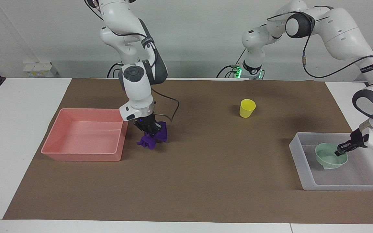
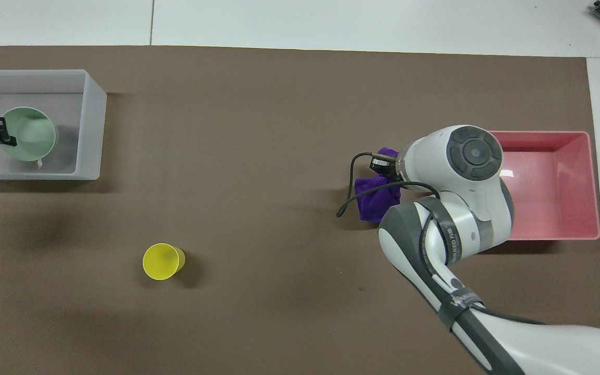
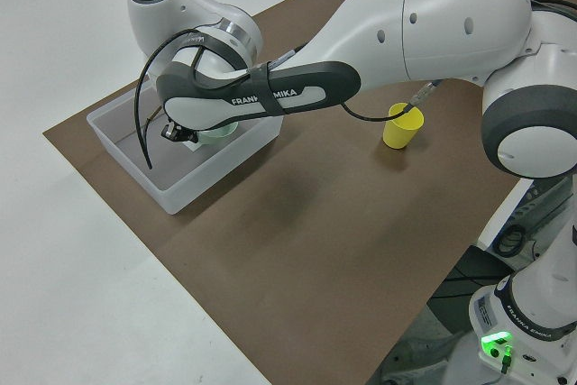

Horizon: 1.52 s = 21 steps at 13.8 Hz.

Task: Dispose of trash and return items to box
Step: 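Release the bowl in the box while the right gripper carries the cloth, then grasp the yellow cup with the left gripper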

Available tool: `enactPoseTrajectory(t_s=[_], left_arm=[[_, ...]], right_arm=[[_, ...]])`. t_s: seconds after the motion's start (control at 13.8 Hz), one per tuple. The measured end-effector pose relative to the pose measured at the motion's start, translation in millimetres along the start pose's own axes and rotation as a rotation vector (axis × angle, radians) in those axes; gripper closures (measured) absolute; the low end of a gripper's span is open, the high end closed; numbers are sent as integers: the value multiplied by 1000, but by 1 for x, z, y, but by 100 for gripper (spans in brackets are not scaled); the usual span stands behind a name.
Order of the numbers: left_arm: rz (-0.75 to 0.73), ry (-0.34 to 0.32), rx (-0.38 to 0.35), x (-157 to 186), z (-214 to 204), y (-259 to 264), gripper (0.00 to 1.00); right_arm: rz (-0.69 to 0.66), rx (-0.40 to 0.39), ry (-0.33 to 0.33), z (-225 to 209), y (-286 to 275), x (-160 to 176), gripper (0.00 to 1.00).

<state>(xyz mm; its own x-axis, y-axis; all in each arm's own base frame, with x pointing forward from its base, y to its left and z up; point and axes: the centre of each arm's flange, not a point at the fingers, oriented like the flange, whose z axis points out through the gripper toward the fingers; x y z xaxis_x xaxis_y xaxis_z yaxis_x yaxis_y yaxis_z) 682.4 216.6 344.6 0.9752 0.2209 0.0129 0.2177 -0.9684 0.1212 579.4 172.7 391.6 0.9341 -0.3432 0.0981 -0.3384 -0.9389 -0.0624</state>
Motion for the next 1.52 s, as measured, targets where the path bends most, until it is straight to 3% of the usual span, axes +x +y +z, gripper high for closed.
enactPoseTrajectory(t_s=[0.14,0.43,0.65,0.72,0.87,1.09,1.38,1.52], left_arm=[[3,-5,-3,0,4,2,91],[21,25,-7,5,-12,13,43],[92,98,-10,3,-73,62,9],[120,85,-15,-6,-94,89,0],[156,-21,-24,-39,-131,142,0],[185,-136,-22,-95,-169,169,0],[290,-299,2,-191,-125,223,0],[347,-322,19,-232,-85,249,0]], right_arm=[[29,-12,-1,-36,19,3,93],[80,-11,38,-95,73,20,93],[68,-16,64,-110,121,41,93],[67,-21,63,-109,134,47,93],[78,-31,54,-104,156,53,93],[92,-44,29,-84,174,57,93],[91,-53,-1,-47,184,63,93],[91,-58,-16,-38,188,63,93]])
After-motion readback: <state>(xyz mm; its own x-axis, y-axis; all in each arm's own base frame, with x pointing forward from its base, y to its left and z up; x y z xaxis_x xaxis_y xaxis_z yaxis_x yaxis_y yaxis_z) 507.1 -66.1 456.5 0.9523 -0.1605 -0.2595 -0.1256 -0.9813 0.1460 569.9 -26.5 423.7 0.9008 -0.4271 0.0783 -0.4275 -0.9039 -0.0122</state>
